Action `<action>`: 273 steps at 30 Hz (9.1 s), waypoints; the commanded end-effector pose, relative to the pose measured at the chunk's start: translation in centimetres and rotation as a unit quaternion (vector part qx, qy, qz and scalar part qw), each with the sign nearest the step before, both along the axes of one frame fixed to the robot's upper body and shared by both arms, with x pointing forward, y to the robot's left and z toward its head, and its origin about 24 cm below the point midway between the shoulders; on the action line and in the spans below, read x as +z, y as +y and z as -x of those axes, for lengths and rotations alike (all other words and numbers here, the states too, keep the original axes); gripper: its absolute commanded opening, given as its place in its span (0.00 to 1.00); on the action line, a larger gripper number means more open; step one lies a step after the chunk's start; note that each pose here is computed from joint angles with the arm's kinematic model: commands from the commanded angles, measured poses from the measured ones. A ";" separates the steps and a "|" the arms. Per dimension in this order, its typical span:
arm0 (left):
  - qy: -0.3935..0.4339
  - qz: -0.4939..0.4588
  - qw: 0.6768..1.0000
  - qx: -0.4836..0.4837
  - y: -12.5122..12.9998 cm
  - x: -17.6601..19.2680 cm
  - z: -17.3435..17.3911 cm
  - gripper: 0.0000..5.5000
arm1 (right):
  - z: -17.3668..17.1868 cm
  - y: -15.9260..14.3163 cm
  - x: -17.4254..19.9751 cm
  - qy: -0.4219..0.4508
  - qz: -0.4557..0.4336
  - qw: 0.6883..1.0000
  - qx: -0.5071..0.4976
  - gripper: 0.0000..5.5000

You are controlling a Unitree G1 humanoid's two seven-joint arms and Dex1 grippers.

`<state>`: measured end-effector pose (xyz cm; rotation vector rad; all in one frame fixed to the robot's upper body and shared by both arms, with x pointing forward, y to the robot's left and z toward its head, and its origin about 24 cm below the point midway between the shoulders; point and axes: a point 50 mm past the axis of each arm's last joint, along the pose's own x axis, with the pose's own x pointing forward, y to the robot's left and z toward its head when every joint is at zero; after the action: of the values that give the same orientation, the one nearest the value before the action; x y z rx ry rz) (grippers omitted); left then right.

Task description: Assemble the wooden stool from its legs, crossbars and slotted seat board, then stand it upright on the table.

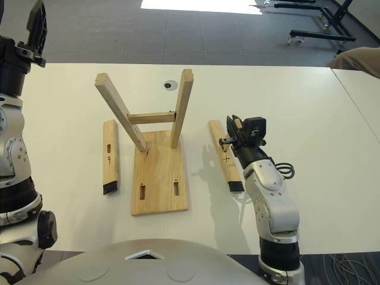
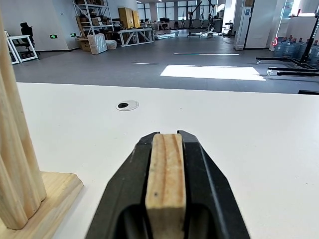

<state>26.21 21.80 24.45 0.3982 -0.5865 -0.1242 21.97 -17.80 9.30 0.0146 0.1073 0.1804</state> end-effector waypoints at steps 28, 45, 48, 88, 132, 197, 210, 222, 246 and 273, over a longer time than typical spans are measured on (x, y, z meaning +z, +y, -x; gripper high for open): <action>-0.002 -0.001 1.000 0.004 -0.2 -0.2 0.2 0.51 | 0.7 -0.8 -3.6 0.102 -0.015 0.995 -0.004 0.29; 0.007 -0.015 1.000 0.019 0.7 -0.3 -0.5 0.51 | 0.3 0.8 3.7 -0.136 0.000 0.990 0.041 0.62; 0.007 -0.017 1.000 0.013 0.5 -0.4 -0.6 0.51 | -1.0 0.8 5.8 -0.173 -0.006 0.985 0.024 0.62; 0.002 -0.005 0.999 0.038 1.1 -0.7 0.6 0.51 | -1.4 -5.8 2.2 -0.038 -0.035 0.991 -0.120 0.62; 0.009 0.009 0.999 0.045 0.4 -1.4 1.4 0.51 | 4.3 -1.5 -3.6 0.374 0.084 0.923 0.033 0.38; 0.203 0.194 0.681 -0.676 -6.5 0.5 2.7 0.65 | -3.6 8.1 10.1 -0.093 -0.095 0.769 0.625 0.37; 0.209 0.191 0.685 -0.671 -6.1 0.1 2.7 0.40 | -3.7 8.2 10.4 -0.110 -0.107 0.771 0.618 0.37; 0.188 0.187 0.704 -0.659 -5.3 0.6 2.6 0.40 | -4.1 7.6 9.2 -0.051 -0.076 0.794 0.600 0.47; 0.286 -0.005 0.789 -0.544 -3.6 -4.3 7.5 0.37 | -5.2 -3.4 9.7 0.021 -0.079 0.863 0.498 0.74; 0.358 -0.022 0.766 -0.533 -4.9 -10.9 10.9 0.37 | -6.5 -2.9 8.3 0.066 -0.067 0.859 0.503 0.74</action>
<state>15.61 16.92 14.31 -0.0079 -0.0490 -1.3147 28.07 -20.87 17.25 0.1377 0.2356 1.2438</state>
